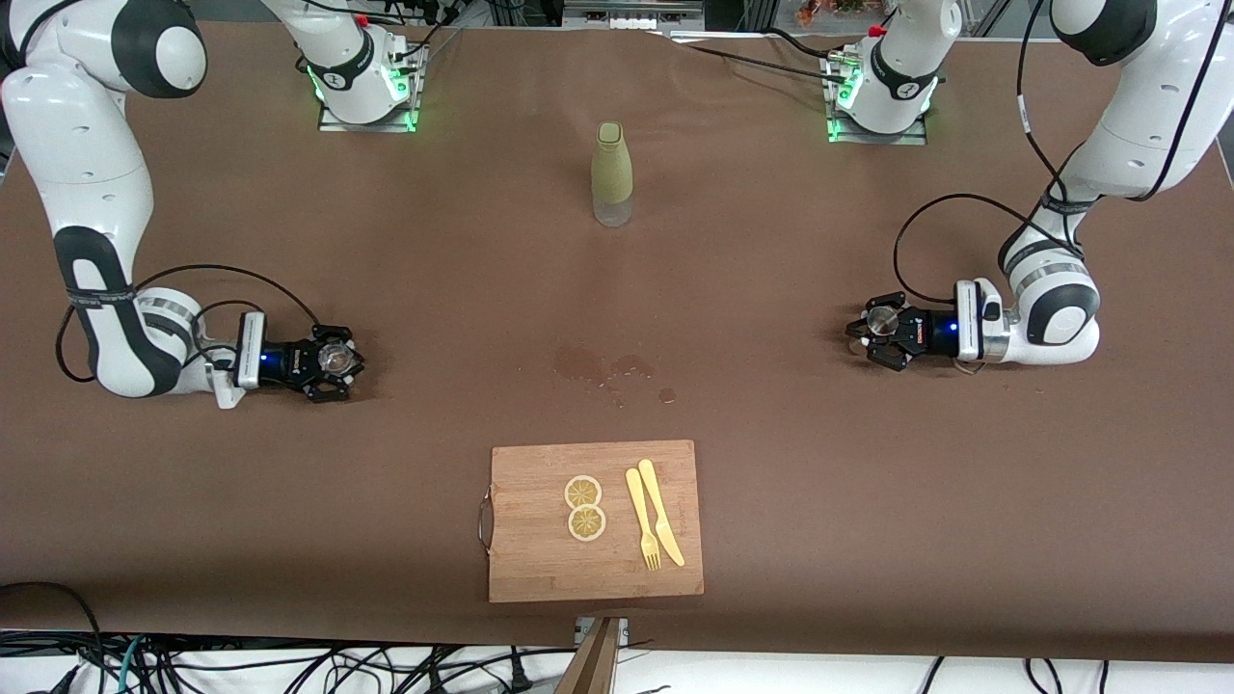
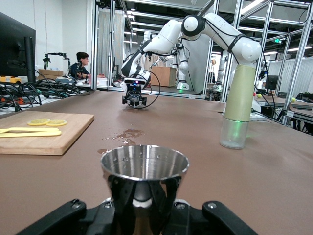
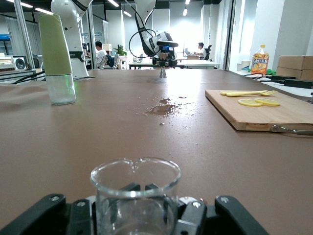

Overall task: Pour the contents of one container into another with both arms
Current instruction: 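Set the beaker down with the right gripper while the left gripper sets the jigger down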

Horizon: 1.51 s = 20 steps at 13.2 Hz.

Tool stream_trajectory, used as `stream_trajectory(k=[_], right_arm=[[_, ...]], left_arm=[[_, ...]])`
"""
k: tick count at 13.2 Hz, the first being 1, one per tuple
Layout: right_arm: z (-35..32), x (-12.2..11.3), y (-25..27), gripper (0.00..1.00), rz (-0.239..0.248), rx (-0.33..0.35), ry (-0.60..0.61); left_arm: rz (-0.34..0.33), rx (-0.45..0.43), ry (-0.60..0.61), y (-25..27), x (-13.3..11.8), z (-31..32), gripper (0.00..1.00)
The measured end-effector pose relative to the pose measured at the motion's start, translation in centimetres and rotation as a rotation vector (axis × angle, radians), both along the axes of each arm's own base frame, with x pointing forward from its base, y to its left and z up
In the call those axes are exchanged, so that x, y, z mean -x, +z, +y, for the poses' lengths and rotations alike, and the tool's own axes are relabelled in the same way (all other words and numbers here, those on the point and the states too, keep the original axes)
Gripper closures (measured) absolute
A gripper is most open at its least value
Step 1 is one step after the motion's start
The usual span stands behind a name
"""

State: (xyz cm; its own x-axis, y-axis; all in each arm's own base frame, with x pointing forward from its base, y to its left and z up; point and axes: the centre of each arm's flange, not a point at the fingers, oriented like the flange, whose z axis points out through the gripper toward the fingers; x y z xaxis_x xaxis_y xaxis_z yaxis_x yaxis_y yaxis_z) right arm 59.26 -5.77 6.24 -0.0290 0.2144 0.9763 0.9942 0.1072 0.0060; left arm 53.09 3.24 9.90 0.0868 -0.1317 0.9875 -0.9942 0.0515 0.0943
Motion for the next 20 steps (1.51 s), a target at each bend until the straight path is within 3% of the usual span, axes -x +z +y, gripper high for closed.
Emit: stream_trajectory(k=[3,7,13,14,15,17,20], right_arm=[[0.3,0.2,-0.7,0.88,-0.008,-0.003,0.007],[0.4,0.6,-1.5,0.8,0.003,-0.008,0.006],[-0.7,-0.1,-1.0,0.16,-0.019,0.012,0.004],[-1.8,-0.3,-0.8,0.05,-0.026,0.027,0.0],[-3.0,-0.3,-0.6,0.0,-0.028,0.039,-0.007],[-5.7,0.2,-0.4,0.0,-0.022,0.065,-0.021],[-9.9,1.0,0.9,0.0,0.019,0.119,-0.039]], left_arm=[[0.017,0.017,-0.005,-1.0,0.5,-0.3,0.9],[0.027,0.021,-0.005,-1.5,0.8,-0.3,0.9],[0.039,0.019,0.0,-2.1,1.1,0.1,0.86],[0.039,0.018,0.002,-2.1,1.1,0.2,0.77],[0.04,0.016,0.005,-2.2,1.1,0.4,0.67],[0.042,0.014,0.007,-2.2,1.2,0.6,0.5],[0.042,0.011,0.0,-2.3,1.3,0.6,0.44]])
